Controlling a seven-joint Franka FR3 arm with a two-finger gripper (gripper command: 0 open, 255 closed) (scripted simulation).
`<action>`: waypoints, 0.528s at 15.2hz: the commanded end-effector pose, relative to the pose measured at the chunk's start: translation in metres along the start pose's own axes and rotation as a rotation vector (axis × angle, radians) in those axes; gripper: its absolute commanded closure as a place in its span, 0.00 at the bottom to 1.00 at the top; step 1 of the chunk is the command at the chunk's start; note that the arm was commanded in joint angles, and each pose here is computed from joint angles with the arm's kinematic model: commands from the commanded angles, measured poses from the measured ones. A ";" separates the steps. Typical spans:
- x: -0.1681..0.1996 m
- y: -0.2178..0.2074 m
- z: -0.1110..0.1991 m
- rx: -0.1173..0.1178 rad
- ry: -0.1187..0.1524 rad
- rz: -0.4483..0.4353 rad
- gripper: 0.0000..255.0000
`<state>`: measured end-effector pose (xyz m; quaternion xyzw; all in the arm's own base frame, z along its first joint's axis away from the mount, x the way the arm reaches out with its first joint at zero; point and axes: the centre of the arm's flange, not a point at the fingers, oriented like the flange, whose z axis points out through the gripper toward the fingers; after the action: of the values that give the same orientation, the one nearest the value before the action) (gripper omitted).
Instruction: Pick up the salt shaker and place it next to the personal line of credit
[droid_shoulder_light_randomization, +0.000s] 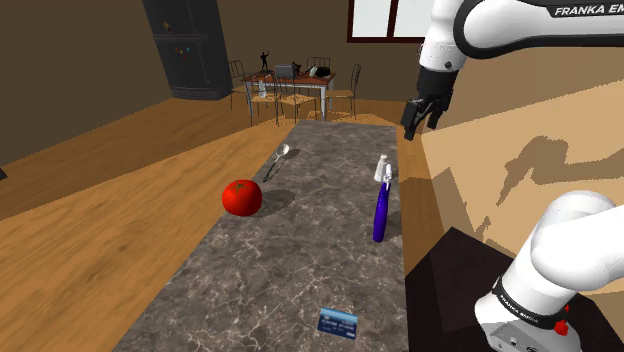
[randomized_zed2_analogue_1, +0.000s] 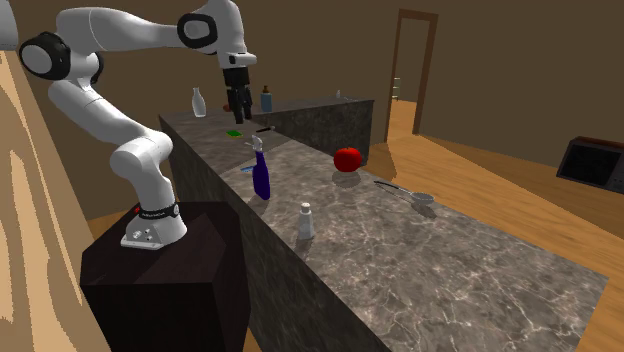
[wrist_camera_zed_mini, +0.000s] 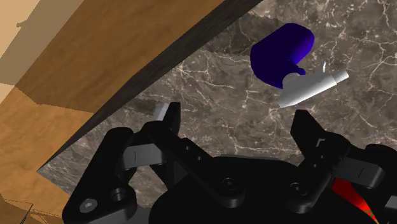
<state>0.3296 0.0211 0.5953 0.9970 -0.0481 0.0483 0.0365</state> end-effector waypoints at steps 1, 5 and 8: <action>0.000 0.000 0.000 0.000 0.000 0.000 0.00; 0.037 0.020 0.034 -0.004 -0.018 0.010 0.00; 0.064 0.036 0.060 -0.007 -0.031 0.018 0.00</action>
<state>0.3868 -0.0162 0.5525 0.9971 -0.0564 0.0346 0.0381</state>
